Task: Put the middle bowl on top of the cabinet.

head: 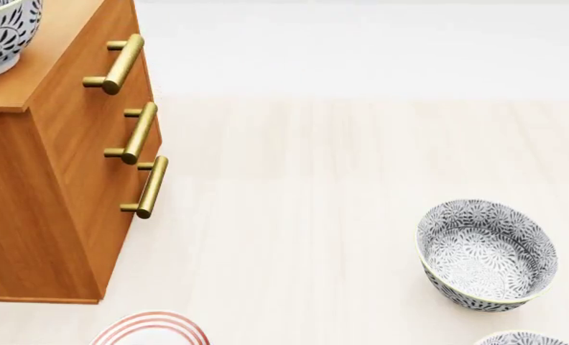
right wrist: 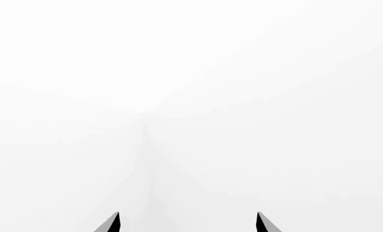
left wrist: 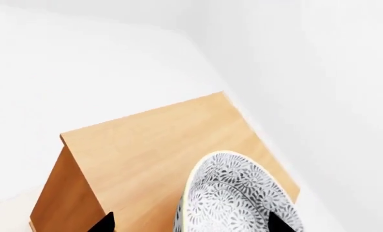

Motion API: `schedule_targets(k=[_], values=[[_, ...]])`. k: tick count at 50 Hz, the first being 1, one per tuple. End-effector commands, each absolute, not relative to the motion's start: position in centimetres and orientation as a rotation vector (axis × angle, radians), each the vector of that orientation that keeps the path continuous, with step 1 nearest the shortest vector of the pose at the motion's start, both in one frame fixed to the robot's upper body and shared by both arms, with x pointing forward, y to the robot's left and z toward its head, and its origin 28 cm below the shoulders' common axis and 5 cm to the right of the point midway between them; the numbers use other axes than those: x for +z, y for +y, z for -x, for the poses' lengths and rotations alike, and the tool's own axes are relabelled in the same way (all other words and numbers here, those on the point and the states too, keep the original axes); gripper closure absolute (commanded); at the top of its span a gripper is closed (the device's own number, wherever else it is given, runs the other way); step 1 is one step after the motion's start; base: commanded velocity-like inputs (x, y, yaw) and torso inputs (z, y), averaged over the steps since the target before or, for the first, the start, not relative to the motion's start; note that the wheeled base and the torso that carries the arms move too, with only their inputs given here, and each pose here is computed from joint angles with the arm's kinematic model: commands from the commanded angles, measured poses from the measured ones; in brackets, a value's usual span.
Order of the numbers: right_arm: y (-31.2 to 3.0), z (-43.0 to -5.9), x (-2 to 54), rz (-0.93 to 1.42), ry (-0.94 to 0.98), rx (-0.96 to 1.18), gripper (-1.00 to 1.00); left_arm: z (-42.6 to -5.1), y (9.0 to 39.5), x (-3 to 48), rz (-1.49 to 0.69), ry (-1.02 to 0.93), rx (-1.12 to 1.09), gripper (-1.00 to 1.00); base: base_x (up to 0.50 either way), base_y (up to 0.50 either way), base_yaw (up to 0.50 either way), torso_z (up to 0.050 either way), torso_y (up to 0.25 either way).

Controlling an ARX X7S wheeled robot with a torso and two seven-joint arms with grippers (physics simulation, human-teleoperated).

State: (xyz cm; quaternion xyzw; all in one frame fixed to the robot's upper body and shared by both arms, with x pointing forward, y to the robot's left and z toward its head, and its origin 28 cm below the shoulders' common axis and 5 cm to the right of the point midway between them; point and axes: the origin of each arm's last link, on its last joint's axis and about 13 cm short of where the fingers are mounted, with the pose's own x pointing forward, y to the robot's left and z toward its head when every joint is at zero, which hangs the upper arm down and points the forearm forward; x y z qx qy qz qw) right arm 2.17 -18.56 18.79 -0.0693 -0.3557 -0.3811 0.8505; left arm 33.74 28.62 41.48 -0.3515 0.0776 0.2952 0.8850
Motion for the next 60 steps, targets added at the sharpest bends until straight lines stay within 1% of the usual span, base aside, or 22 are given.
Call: schedule_targets(k=[1,3,5,9,12,13,15,17,20,22,33,38,47,52,60], values=[[-18.6,-1.9,18.8,0.211,-0.754,-0.814,-1.0,-31.3,27.3,42.0,0.677,0.048,0.593,-1.0,0.0,0.0,0.0,0.0,0.0],[-18.5,-2.0,18.8,0.214,-0.751,-0.815,-1.0,-30.4,27.1,42.0,0.659,0.013,0.604,-1.0,0.0,0.0,0.0,0.0,0.0],[-18.5,-2.1,18.7,0.218,-0.746,-0.813,-1.0,-29.9,26.9,41.9,0.661,0.025,0.601,-1.0,0.0,0.0,0.0,0.0,0.0],[-18.6,-2.0,18.7,0.217,-0.744,-0.814,-1.0,-28.3,26.4,41.7,0.639,-0.038,0.583,-1.0,0.0,0.0,0.0,0.0,0.0],[-18.5,-2.0,18.7,0.219,-0.747,-0.811,-1.0,-26.4,26.0,41.2,0.637,-0.043,0.515,-1.0,0.0,0.0,0.0,0.0,0.0],[-18.5,-2.0,18.7,0.22,-0.747,-0.809,-1.0,-26.0,25.8,41.1,0.652,-0.061,0.502,-1.0,0.0,0.0,0.0,0.0,0.0],[-18.5,-2.0,18.8,0.213,-0.751,-0.799,-1.0,-24.7,25.5,40.9,0.614,-0.112,0.484,-1.0,0.0,0.0,0.0,0.0,0.0],[-18.5,-2.0,18.8,0.214,-0.755,-0.794,-1.0,-24.2,25.3,40.8,0.627,-0.119,0.471,-1.0,0.0,0.0,0.0,0.0,0.0],[-18.5,-2.0,18.8,0.215,-0.751,-0.796,-1.0,-22.9,25.0,40.3,0.59,-0.18,0.446,-1.0,0.0,0.0,0.0,0.0,0.0],[-18.5,-2.0,18.8,0.215,-0.75,-0.794,-1.0,-22.4,24.7,39.7,0.577,-0.18,0.422,-1.0,0.0,0.0,0.0,0.0,0.0],[-18.6,-1.9,18.8,0.216,-0.75,-0.793,-1.0,-20.5,23.5,36.9,0.477,-0.25,0.334,-1.0,0.0,0.0,0.0,0.0,0.0],[-18.6,-1.9,18.8,0.215,-0.748,-0.794,-1.0,-19.5,23.1,34.8,0.433,-0.288,0.292,-1.0,0.0,0.0,0.0,0.0,0.0],[-18.5,-2.0,18.8,0.215,-0.746,-0.792,-1.0,-18.8,23.0,32.2,0.39,-0.305,0.263,-1.0,0.0,0.0,0.0,0.0,0.0],[-18.5,-2.0,18.8,0.216,-0.747,-0.789,-1.0,-18.5,22.5,29.7,0.307,-0.33,0.219,-1.0,0.0,0.0,0.0,0.0,0.0],[-18.5,-2.0,18.8,0.221,-0.748,-0.786,-1.0,-18.3,22.0,26.4,0.249,-0.361,0.181,-1.0,0.0,0.0,0.0,0.0,0.0]])
